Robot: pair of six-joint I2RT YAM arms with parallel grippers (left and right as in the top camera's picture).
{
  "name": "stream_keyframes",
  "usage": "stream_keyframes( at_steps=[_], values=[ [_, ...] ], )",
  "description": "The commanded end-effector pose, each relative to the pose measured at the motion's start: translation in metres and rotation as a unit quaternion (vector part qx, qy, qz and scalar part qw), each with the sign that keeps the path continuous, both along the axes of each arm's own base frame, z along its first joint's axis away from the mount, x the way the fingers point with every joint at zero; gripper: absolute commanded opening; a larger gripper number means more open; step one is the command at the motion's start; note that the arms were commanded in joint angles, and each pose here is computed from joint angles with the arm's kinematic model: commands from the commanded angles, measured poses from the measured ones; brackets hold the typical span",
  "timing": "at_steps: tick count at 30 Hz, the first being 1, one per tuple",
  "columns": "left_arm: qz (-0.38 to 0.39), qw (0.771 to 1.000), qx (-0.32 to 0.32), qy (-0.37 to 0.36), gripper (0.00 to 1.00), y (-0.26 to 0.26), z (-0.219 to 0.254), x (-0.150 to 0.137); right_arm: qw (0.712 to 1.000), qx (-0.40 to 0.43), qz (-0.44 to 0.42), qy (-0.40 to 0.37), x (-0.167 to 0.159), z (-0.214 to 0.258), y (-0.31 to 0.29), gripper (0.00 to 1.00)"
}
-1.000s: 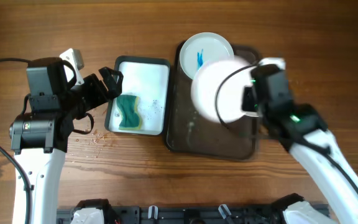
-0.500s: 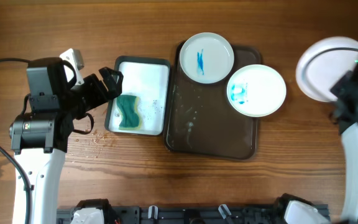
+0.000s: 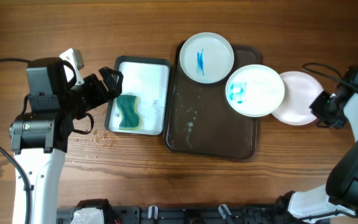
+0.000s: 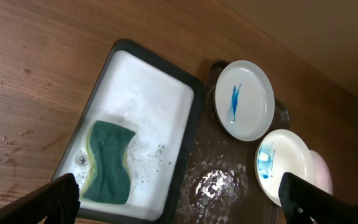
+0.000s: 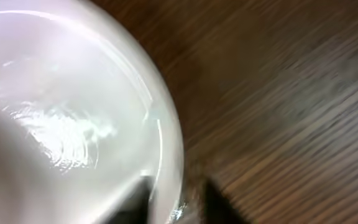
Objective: Clean dirty plates on tray and stack at the side
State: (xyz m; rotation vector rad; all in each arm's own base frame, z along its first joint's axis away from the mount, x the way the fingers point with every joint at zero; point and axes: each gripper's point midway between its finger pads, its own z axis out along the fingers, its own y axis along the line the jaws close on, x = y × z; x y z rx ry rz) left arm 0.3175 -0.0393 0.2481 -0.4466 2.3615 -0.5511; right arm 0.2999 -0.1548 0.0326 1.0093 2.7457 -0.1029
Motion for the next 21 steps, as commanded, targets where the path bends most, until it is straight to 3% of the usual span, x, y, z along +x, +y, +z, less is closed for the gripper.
stream_keyframes(
  at_steps=[1, 4, 7, 14, 18, 20, 21],
  values=[
    [0.004, 1.000, -0.002, -0.006, 1.00, 0.001, 0.006, 0.002, 0.999, -0.034, 0.003, -0.021, 0.005, 0.031, -0.004, 0.46],
    [0.004, 1.000, -0.002, -0.006, 1.00, 0.001, 0.006, 0.002, 0.992, 0.003, 0.058, -0.112, 0.026, 0.078, 0.020, 0.48],
    [0.004, 1.000, -0.002, -0.006, 1.00, 0.001, 0.006, 0.002, 0.958, 0.089, 0.174, -0.211, 0.044, 0.118, 0.078, 0.48],
    [0.004, 1.000, -0.002, -0.006, 1.00, 0.001, 0.006, 0.002, 0.953, 0.043, 0.253, -0.161, 0.069, 0.067, 0.112, 0.52],
    [0.004, 1.000, -0.002, -0.006, 1.00, 0.001, 0.006, 0.002, 0.963, -0.034, 0.242, -0.110, 0.085, 0.028, 0.094, 0.52],
    [0.004, 1.000, -0.002, -0.006, 1.00, 0.001, 0.006, 0.002, 0.963, -0.017, 0.246, -0.106, 0.087, 0.017, 0.098, 0.49],
    [0.004, 1.000, -0.002, -0.006, 1.00, 0.001, 0.006, 0.002, 0.963, 0.000, 0.249, -0.101, 0.085, 0.009, 0.104, 0.41]
  ],
)
